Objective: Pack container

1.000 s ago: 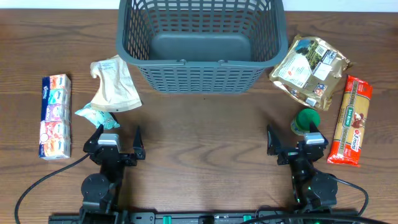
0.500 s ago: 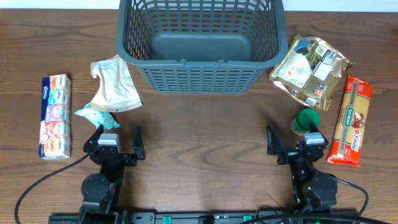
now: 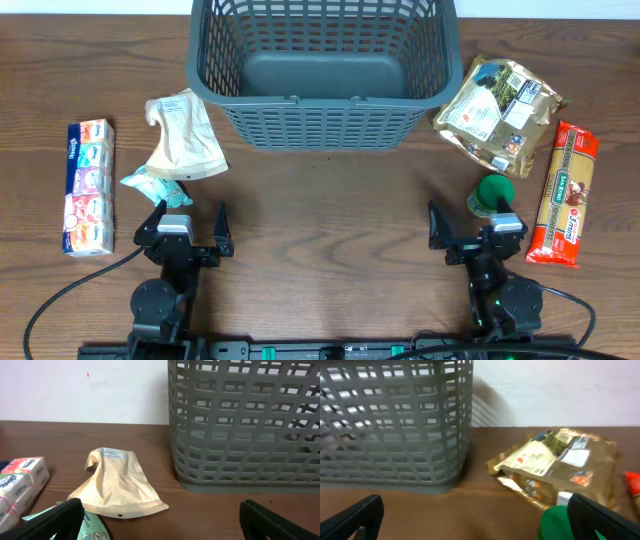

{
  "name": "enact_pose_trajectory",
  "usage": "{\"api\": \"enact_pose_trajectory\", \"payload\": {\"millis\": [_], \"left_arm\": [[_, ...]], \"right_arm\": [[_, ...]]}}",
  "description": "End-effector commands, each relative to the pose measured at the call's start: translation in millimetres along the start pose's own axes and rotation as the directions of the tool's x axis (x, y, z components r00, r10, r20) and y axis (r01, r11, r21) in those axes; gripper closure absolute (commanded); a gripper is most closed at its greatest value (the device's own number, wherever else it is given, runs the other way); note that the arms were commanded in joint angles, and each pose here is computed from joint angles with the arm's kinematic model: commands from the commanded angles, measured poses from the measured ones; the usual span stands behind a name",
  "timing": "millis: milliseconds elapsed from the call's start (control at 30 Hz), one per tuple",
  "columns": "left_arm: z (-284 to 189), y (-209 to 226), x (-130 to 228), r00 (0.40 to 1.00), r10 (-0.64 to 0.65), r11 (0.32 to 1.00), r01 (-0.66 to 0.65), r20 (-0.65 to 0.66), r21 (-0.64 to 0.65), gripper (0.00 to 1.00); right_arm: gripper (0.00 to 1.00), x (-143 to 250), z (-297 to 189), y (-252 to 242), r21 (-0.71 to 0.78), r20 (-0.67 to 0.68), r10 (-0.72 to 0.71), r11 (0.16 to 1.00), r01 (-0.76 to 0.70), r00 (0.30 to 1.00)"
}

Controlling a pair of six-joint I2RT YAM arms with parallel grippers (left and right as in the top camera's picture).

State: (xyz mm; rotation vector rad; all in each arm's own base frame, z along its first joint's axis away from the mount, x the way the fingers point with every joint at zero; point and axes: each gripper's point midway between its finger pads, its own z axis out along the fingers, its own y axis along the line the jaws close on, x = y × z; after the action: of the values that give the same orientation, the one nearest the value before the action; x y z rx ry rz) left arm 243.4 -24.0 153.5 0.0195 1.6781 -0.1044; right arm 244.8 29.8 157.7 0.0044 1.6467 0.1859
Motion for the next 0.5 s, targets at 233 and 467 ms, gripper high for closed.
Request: {"api": "enact_pose_trajectory", "payload": {"millis": [233,467], "left_arm": [[1,1,18,0.999,0.002,1.0,-0.002,-0.052,-0.006,0.02],[1,1,18,0.999,0.002,1.0,-0.003,-0.052,-0.006,0.02]], "right_arm": [[0.01,-9,-3,33,-0.154,-0.125,0.197,0.964,-0.215,0.972],[0.01,-75,-13,41,-0.115,-0.331,0.085,0.985,-0.129,0.94]]}}
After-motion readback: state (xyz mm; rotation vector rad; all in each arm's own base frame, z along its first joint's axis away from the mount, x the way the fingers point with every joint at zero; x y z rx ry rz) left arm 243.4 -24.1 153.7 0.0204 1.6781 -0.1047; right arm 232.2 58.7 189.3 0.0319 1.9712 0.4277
